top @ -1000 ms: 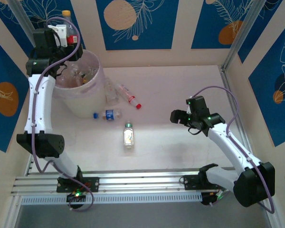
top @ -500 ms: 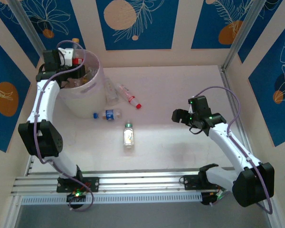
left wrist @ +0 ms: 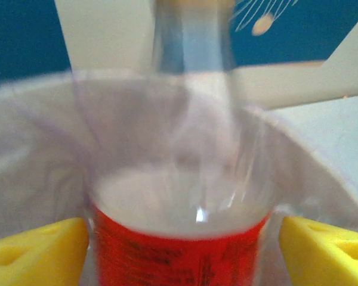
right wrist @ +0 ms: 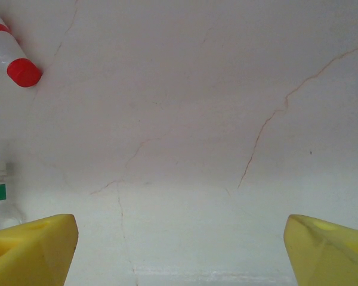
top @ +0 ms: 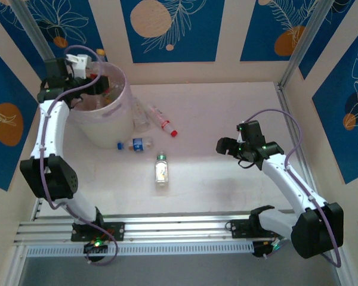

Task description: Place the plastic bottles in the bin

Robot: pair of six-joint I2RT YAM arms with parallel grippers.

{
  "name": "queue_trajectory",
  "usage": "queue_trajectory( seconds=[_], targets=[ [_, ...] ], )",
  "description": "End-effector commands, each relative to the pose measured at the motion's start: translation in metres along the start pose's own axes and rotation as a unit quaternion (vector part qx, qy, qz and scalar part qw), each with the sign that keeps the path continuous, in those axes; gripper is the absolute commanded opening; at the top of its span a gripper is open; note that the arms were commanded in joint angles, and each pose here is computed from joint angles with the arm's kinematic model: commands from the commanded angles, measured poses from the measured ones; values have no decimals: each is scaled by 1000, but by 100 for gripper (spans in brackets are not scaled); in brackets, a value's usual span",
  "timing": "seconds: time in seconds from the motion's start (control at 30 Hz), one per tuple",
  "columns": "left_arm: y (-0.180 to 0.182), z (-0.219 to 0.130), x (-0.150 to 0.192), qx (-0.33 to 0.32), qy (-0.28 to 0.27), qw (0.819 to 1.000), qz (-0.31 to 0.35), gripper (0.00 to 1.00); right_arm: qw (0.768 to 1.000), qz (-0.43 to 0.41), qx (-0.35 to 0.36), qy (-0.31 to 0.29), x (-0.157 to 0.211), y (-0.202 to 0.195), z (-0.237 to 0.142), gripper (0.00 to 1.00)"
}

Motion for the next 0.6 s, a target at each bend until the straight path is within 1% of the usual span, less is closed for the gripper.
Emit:
queue_trajectory(
  seconds=[0.0,0.03,0.07,0.13,0.17,0.3,0.43,0.5,0.57],
  targets=[
    [-3,-28,-37,28,-45,999,-1,90,1000,-3,-6,8,0,0,1,90],
    [-1,-27,-39,25,-37,999,-2,96,1000,-4,-6,8,0,0,1,90],
    [2,-24,-38,20,-24,999,-7,99,1000,-3,-7,9,-1,1,2,90],
    [8,-19,-36,4,-5,1000,-13,100,1000,-2,-9,12,-1,2,3,90],
    [11,-17,-35,-2,-1,1000,-21,97,1000,-2,-10,12,-1,2,3,90],
    [12,-5,-22,4,14,999,-50,77,1000,-1,-9,12,0,2,3,90],
    [6,11,-1,18,49,997,-60,59,1000,0,-9,13,0,2,4,90],
    [3,18,11,24,65,995,-66,54,1000,1,-9,14,1,2,4,90],
    [2,24,24,24,77,994,-72,52,1000,3,-10,14,1,2,5,90]
  ],
)
Point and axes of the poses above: each hand's point on the last joint's axis, 136 mm out from that joint toward the fingers, its own z axis out along the fingers, its own y axis along the line the jaws close on, x = y × z, the point moved 9 cm from there along -z, back along the fingers, and after that the axes turned 6 degrees about z, right-handed, at the moved point
